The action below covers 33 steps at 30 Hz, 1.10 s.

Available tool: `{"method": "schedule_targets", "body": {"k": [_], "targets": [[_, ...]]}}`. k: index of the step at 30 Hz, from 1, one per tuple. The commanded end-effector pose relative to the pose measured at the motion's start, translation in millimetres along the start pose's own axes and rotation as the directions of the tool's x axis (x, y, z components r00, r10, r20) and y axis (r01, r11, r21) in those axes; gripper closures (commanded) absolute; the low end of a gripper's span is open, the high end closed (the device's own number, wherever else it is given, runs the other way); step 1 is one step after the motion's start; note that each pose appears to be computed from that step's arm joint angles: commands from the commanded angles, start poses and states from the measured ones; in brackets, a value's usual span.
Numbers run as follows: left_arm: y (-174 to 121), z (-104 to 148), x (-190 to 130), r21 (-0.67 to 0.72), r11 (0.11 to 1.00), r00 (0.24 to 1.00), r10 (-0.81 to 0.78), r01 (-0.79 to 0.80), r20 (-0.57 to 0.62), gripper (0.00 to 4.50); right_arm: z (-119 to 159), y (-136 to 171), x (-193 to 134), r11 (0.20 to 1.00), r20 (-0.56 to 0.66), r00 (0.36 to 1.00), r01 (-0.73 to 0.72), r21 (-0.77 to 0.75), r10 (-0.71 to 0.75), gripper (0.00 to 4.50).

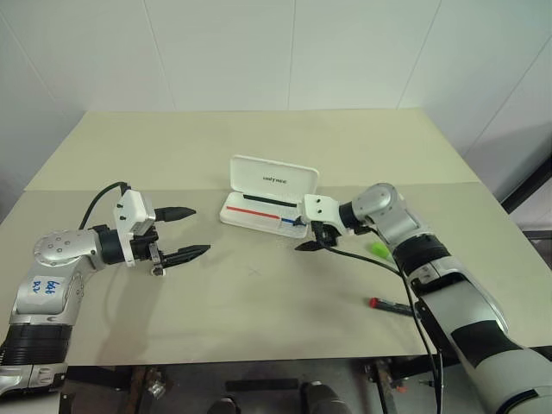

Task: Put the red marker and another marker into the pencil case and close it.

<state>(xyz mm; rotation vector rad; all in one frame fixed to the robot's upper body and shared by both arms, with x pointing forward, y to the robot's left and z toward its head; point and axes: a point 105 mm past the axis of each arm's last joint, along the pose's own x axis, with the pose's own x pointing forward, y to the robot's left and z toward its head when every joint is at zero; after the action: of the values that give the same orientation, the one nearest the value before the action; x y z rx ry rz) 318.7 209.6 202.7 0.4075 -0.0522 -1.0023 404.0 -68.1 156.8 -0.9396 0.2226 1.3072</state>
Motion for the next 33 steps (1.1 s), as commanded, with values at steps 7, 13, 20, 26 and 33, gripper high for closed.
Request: {"method": "schedule_targets", "body": {"k": [7,13,20,26,33], "targets": [[1,14,0,0.040,0.999,0.999,0.006,-0.008,0.039,0.00,3,-13,7,0.999,-0.063,0.997,0.036,0.003,-0.036,1.32],[2,16,1,0.047,0.999,0.999,0.008,-0.010,0.047,0.00,1,-17,12,0.998,-0.161,0.987,0.016,-0.053,-0.025,2.58],[4,17,0,0.053,0.998,0.998,0.017,-0.020,0.053,0.00,9,-17,16,0.991,-0.207,0.978,-0.027,-0.135,-0.001,4.47],[4,17,0,0.053,0.998,0.998,0.019,-0.022,0.056,0.00,19,-21,16,0.988,-0.187,0.982,-0.025,-0.155,-0.005,4.47],[4,19,3,0.055,0.998,0.998,-0.001,-0.002,0.060,0.00,27,-21,2,0.993,-0.126,0.991,-0.048,-0.107,0.035,4.47]]}}
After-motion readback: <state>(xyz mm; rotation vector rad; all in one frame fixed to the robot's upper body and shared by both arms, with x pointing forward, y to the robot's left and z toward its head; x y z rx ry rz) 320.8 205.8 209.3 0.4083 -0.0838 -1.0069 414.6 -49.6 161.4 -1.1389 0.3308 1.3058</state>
